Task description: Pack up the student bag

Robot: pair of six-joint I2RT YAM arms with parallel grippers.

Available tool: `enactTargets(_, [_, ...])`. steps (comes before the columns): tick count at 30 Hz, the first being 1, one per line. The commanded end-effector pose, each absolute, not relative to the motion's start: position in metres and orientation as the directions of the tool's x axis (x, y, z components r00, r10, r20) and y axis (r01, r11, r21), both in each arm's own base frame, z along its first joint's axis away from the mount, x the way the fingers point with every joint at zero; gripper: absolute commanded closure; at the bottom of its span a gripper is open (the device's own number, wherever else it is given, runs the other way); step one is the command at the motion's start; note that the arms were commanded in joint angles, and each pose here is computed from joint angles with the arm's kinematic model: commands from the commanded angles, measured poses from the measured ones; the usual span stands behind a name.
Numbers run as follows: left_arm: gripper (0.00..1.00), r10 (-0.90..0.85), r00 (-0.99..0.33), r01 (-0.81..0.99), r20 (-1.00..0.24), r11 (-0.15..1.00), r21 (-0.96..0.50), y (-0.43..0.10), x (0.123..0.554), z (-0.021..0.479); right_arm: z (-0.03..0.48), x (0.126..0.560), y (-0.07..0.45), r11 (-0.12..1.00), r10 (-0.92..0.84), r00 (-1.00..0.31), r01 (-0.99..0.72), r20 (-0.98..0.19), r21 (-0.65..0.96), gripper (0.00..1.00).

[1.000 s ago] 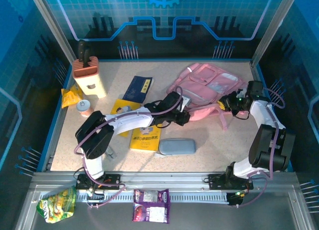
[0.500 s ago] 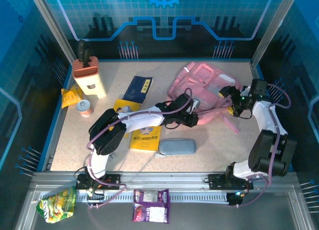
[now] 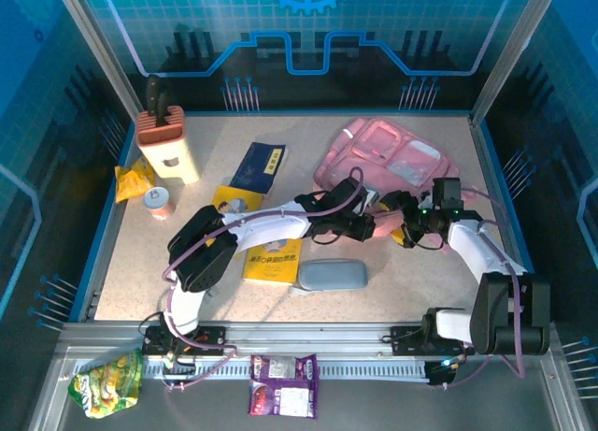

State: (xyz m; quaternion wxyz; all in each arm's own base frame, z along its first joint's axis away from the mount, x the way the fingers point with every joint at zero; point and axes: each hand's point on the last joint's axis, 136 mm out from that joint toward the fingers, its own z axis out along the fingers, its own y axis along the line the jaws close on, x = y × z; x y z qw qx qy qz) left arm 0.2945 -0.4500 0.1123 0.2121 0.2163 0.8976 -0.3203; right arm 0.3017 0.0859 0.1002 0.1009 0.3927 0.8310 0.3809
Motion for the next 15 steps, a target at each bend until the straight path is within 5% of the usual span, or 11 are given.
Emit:
enactTargets(1, [1.00, 0.234, -0.785, 0.569, -0.574, 0.641, -0.516, -0.475, 0.293, 0.141, 0.097, 0.322, 0.089, 0.346, 0.776, -0.619, 0.583, 0.126, 0.735, 0.13])
enactTargets(5, [1.00, 0.245, -0.786, 0.573, -0.567, 0.634, -0.520, -0.480, 0.291, 0.143, 0.089, 0.332, 0.090, 0.353, 0.785, -0.609, 0.586, 0.109, 0.729, 0.29])
enactTargets(15, [1.00, 0.296, -0.779, 0.587, -0.553, 0.656, -0.475, -0.463, 0.280, 0.146, 0.096, 0.338, 0.074, 0.484, 0.723, -0.690, 0.496, -0.011, 0.720, 0.85])
